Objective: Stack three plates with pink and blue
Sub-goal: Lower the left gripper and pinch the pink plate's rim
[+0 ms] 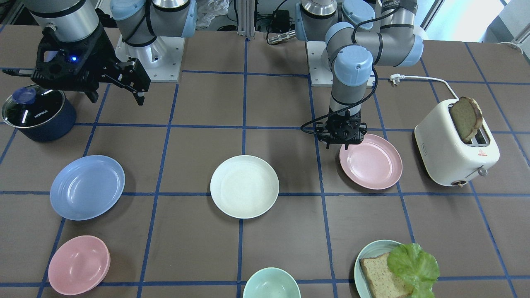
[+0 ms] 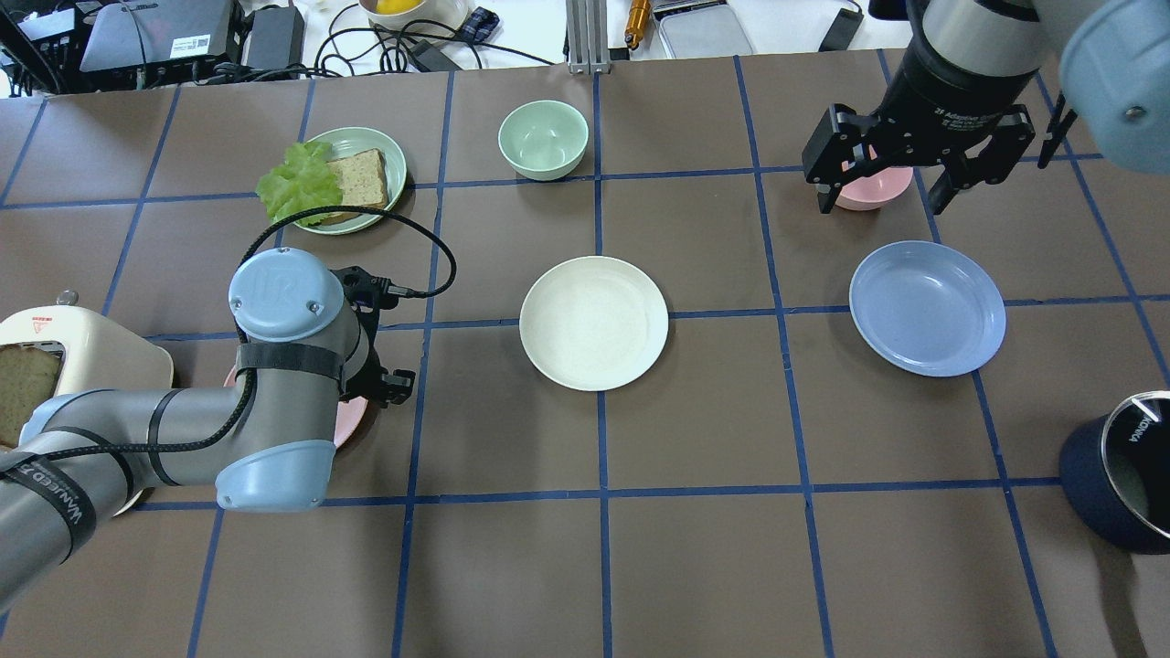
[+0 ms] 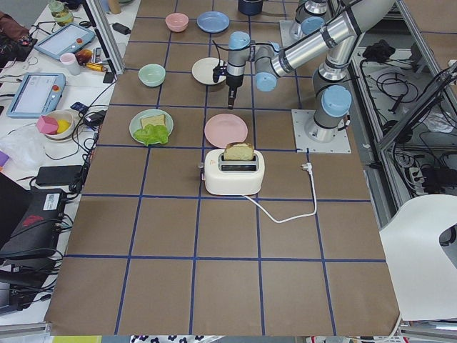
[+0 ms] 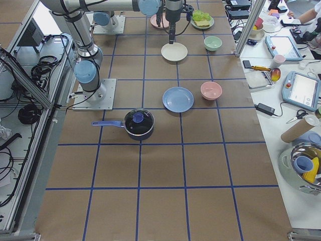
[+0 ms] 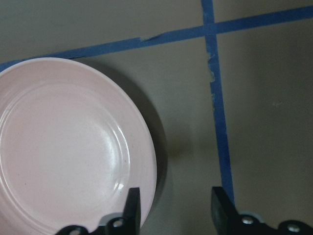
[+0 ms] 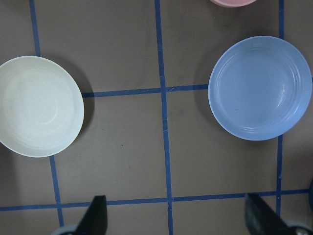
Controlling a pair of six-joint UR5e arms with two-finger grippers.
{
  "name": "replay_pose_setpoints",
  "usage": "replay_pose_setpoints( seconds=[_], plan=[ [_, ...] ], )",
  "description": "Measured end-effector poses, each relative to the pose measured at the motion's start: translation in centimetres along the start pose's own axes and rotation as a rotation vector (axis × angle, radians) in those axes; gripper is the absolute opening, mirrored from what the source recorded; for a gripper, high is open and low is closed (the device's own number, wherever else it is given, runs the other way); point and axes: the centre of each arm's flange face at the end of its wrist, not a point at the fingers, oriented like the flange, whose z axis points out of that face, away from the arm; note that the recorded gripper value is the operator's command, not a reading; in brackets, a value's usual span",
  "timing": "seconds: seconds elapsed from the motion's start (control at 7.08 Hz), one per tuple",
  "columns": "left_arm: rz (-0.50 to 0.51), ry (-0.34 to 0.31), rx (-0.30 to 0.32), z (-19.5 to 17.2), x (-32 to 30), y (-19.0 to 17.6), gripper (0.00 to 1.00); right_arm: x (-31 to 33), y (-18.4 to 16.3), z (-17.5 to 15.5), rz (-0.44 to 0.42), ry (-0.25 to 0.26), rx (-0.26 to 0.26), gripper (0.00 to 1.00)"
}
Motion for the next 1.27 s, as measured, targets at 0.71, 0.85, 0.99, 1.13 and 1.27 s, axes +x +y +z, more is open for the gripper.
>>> replay_pose_setpoints(
  seconds=[0.71, 0.85, 0.99, 1.13, 1.27],
  plan=[
    [0.063, -0.070, -0.017, 2.4, -0.4, -0.5, 0.49, 0.5, -0.2, 0.2, 0.007, 0.001, -0.006, 1.00],
    [0.066, -0.069, -0.022, 3.0, -0.3, -0.6, 0.49, 0.6, -0.2, 0.2, 0.008, 0.001, -0.008, 1.00],
    [0.069, -0.068, -0.024, 3.5, -0.2, -0.7, 0.49, 0.6, -0.2, 0.3, 0.008, 0.002, -0.010, 1.00],
    [0.070, -0.068, -0.024, 3.9, -0.1, -0.9, 0.40, 0.6, -0.2, 0.3, 0.008, 0.002, -0.012, 1.00],
    [0.077, -0.069, -0.020, 4.3, -0.1, -1.0, 0.24, 0.6, -0.1, 0.3, 0.008, 0.002, -0.012, 1.00]
  ],
)
